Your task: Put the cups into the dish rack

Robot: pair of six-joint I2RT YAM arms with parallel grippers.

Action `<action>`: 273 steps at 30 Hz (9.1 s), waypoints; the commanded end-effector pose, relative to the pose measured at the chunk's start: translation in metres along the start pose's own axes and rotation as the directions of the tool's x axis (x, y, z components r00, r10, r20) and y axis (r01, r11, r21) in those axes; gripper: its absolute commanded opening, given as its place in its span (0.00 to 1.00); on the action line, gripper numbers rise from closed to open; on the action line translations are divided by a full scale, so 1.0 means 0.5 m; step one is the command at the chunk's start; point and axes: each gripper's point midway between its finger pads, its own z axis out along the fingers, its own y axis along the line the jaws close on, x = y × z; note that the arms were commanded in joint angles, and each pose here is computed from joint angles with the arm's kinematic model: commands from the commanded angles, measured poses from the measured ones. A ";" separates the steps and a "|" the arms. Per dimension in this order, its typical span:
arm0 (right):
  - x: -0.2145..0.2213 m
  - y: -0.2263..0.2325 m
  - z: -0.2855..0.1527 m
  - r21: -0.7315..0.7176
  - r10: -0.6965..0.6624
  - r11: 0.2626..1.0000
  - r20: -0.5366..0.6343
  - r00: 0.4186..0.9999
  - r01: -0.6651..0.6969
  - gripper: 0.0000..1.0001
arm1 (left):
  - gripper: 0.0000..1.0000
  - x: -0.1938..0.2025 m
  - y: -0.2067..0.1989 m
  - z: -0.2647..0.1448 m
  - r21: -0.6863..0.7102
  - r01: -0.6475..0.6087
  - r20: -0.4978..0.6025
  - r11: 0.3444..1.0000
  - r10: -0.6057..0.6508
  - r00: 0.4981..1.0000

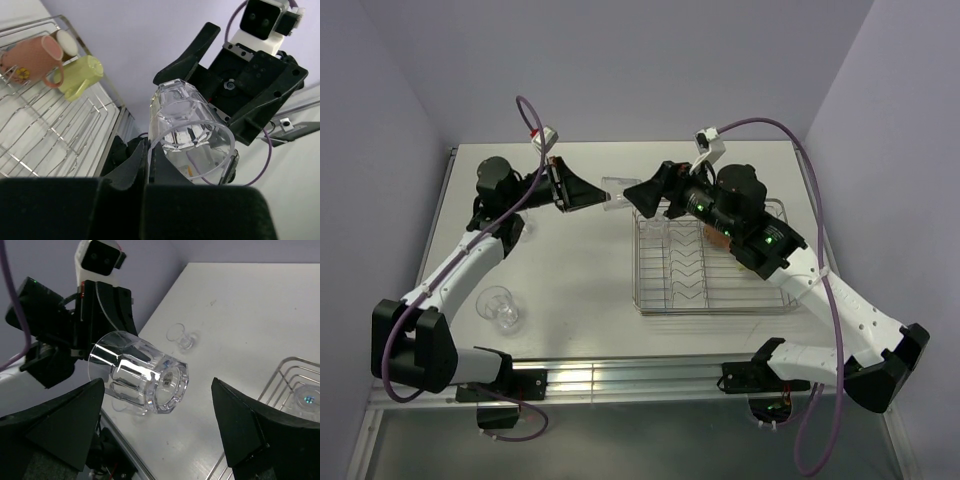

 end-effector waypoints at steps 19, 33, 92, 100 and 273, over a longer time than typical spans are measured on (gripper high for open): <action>-0.046 0.149 -0.037 -0.429 0.050 0.903 0.069 0.996 -0.016 0.93 | 0.00 0.025 -0.096 -0.019 0.271 -0.072 -0.040 0.960 0.086 0.995; -0.018 0.155 -0.016 -0.471 0.060 0.881 0.002 0.998 -0.052 0.81 | 0.00 0.031 -0.104 -0.022 0.301 -0.067 -0.045 0.951 0.085 0.995; 0.278 -0.320 0.043 0.515 -0.065 0.729 -0.603 0.795 0.450 0.07 | 0.43 -0.093 0.264 -0.329 -0.805 0.050 0.290 0.591 0.318 0.902; 0.326 -0.348 0.079 0.521 -0.044 0.703 -0.647 0.761 0.483 0.06 | 0.43 -0.090 0.264 -0.327 -0.803 0.044 0.284 0.594 0.317 0.905; 0.031 0.157 0.003 -0.478 0.023 0.878 0.034 0.999 -0.004 0.88 | 0.00 0.021 -0.105 -0.039 0.304 -0.174 0.025 0.937 0.175 0.984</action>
